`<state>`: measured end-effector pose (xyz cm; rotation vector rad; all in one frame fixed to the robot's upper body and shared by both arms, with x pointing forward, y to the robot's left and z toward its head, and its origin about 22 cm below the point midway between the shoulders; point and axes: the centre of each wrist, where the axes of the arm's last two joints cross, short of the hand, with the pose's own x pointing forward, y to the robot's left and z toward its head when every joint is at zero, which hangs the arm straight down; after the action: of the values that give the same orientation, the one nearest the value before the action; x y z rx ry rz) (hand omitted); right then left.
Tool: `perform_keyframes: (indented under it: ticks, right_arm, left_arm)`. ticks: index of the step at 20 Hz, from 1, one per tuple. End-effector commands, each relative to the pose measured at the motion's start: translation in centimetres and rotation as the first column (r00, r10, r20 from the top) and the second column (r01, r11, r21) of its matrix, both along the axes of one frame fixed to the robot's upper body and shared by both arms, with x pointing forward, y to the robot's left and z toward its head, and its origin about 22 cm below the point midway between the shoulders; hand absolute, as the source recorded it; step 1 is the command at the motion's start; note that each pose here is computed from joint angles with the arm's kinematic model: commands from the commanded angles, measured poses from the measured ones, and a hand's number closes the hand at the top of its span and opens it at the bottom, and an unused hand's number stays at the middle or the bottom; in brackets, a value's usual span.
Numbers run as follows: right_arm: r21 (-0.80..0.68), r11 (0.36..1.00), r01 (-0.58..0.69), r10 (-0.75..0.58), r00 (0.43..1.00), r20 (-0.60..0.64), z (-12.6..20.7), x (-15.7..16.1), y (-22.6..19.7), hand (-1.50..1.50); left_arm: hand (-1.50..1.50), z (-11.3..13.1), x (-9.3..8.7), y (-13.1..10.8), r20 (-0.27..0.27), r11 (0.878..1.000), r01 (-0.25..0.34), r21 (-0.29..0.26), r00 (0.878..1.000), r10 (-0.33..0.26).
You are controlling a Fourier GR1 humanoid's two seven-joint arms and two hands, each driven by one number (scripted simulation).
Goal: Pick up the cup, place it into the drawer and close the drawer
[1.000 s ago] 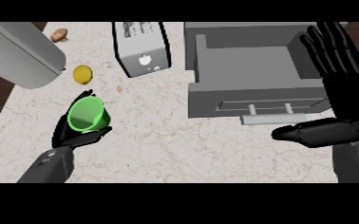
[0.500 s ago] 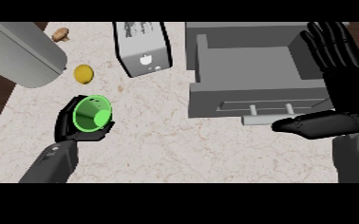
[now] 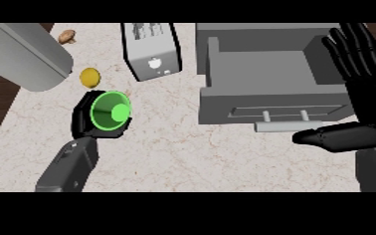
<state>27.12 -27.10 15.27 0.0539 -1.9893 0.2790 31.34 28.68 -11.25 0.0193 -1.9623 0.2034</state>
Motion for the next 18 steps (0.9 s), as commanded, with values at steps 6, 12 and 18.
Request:
perform_keyframes:
  ticks: [6,12,18]
  right_arm:
    - [-0.014,0.999,0.032,-0.032,0.999,-0.006,-0.3,-0.2,-1.2,-1.50]
    - [-0.006,0.999,0.051,-0.051,0.999,-0.012,-1.1,0.7,-0.3,-1.50]
    - [-0.004,0.999,0.038,-0.038,0.999,-0.021,-1.0,0.5,-0.3,-1.50]
  left_arm:
    - [1.50,6.0,5.6,-4.3,0.197,0.982,0.185,0.036,0.962,-0.188]
    - [1.50,12.4,8.5,-11.1,0.232,0.949,0.305,0.080,0.920,-0.316]
    - [1.50,22.1,11.1,-16.5,0.211,0.933,0.341,0.119,0.909,-0.359]
